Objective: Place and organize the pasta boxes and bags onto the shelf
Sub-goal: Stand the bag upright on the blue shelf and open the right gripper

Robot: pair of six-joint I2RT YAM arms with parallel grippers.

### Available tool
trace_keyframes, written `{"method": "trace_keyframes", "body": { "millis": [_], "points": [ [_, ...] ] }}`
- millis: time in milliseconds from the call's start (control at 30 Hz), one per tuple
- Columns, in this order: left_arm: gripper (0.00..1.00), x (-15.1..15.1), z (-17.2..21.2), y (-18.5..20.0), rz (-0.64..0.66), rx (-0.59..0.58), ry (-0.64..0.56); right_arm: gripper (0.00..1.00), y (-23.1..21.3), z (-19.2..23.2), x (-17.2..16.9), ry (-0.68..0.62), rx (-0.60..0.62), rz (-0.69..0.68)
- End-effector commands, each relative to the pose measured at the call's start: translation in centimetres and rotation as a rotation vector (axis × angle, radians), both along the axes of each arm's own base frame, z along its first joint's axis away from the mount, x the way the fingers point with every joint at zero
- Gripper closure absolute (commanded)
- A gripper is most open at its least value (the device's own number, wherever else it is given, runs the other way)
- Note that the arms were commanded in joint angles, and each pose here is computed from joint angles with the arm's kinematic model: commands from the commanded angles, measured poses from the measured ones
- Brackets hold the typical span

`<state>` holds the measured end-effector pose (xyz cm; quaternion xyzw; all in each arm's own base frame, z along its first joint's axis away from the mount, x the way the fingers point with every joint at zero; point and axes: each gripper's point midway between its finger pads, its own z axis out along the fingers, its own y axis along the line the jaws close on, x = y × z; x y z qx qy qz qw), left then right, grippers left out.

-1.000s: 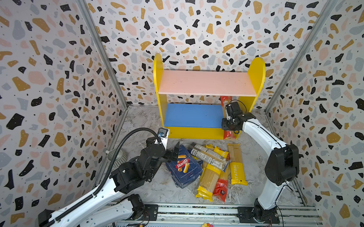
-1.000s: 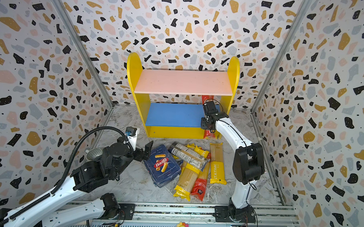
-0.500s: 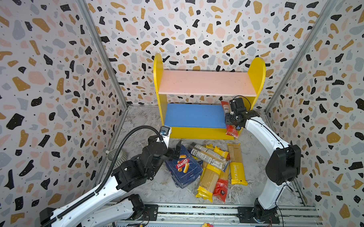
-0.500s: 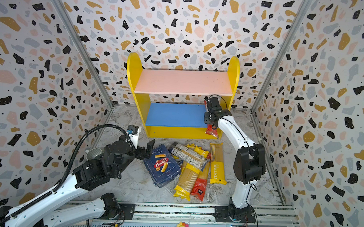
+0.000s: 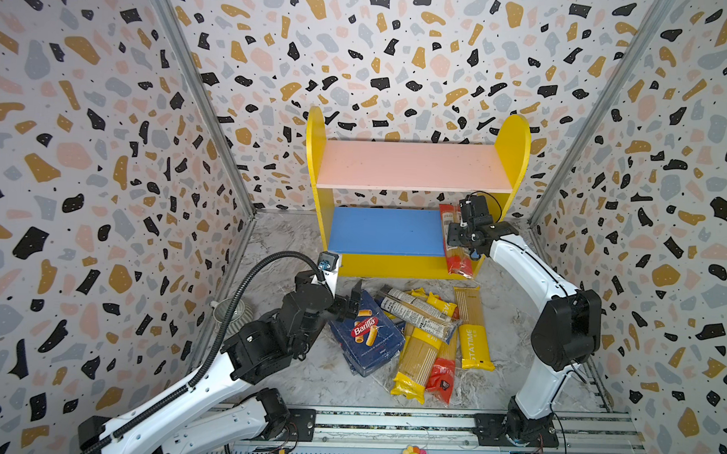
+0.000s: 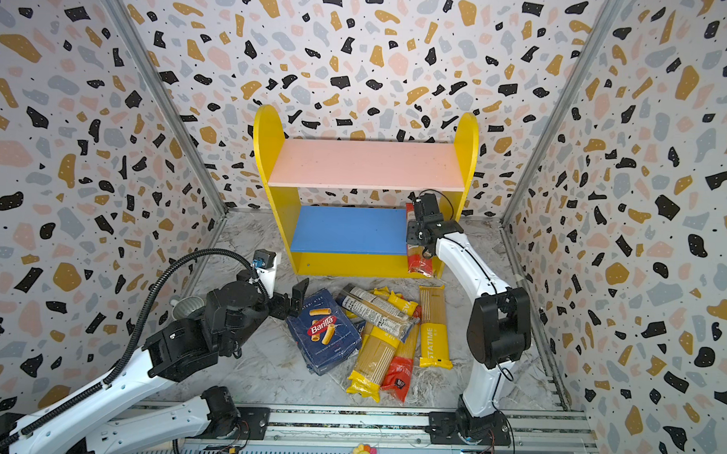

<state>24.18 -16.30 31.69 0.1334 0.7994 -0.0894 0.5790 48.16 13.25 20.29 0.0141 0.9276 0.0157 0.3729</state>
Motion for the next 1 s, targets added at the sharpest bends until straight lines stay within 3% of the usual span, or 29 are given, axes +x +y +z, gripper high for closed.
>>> {"method": "trace_keyframes", "body": {
  "millis": [0, 233, 467, 967],
  "points": [
    [0.00, -0.2, 2.0, 0.2, -0.005, -0.045, -0.041, 0.29, 0.7, 1.3, -1.1, -0.024, 0.050, 0.018],
    [0.00, -0.3, 1.9, 0.2, -0.005, -0.043, -0.034, 0.29, 0.9, -0.8, -1.1, 0.021, 0.021, 0.012],
    [0.00, -0.2, 1.9, 0.4, 0.006, -0.035, -0.039, 0.54, 0.4, -1.3, 0.0, 0.027, -0.023, -0.014],
    [0.00, 0.3, 1.3, 0.2, 0.021, 0.002, -0.033, 0.59, -2.6, -2.8, 2.4, 0.033, -0.103, -0.091]
  ]
}}
